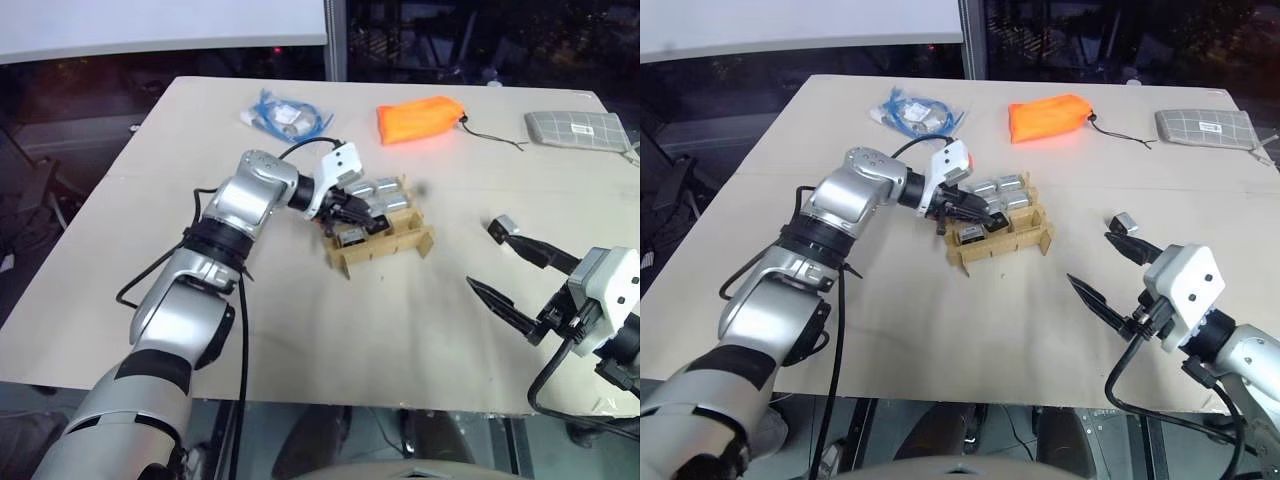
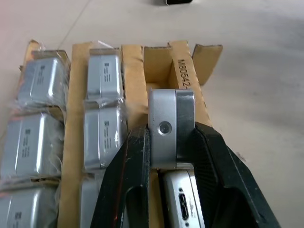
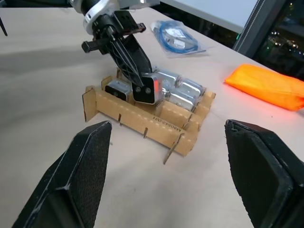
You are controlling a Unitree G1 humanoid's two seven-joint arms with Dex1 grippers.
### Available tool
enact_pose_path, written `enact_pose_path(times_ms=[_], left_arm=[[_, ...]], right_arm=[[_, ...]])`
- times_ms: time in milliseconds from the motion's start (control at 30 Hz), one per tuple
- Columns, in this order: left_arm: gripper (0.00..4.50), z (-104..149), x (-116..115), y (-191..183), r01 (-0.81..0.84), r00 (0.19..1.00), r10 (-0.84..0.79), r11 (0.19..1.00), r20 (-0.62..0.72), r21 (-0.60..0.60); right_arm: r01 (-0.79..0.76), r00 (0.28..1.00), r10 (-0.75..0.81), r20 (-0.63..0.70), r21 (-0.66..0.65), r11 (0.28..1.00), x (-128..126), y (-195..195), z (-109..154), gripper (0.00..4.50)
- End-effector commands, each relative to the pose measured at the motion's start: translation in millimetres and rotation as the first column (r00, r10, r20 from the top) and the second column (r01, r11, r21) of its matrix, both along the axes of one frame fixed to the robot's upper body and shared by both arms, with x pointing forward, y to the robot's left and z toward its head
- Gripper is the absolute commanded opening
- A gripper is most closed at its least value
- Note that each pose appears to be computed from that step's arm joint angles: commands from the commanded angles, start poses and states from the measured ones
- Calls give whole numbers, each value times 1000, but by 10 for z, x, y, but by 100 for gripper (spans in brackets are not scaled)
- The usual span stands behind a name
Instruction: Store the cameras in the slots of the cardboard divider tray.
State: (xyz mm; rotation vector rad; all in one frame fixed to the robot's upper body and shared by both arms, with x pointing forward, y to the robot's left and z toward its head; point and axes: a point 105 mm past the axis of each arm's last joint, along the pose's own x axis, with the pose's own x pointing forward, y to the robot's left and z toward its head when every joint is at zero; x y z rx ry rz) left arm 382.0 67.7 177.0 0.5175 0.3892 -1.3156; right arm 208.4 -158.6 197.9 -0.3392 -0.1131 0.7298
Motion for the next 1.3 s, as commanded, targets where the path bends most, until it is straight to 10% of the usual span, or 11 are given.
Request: enact_pose_path(times_ms=[33, 200, 433, 867, 1300], left_arm=[[69, 87, 5, 0, 12, 999, -14, 999, 37, 38], [69, 38, 52, 22, -11, 999, 7, 997, 46, 79], [369, 332, 0, -35, -8, 994, 13, 999, 112, -41], [369, 769, -916, 276, 88, 969, 51, 843, 242, -531], [448, 317, -1548, 835, -97, 982, 175, 790, 70, -606]], right_arm=[[-8, 999, 9, 54, -13, 1000, -32, 33, 86, 376], [-5, 999, 6, 51, -13, 1000, -33, 40, 78, 376], [57, 998, -56, 32, -29, 998, 20, -1, 2, 383], [321, 930, -336, -147, -117, 940, 910, -584, -298, 383], [329, 893, -343, -290, -99, 939, 1395, -721, -355, 383]])
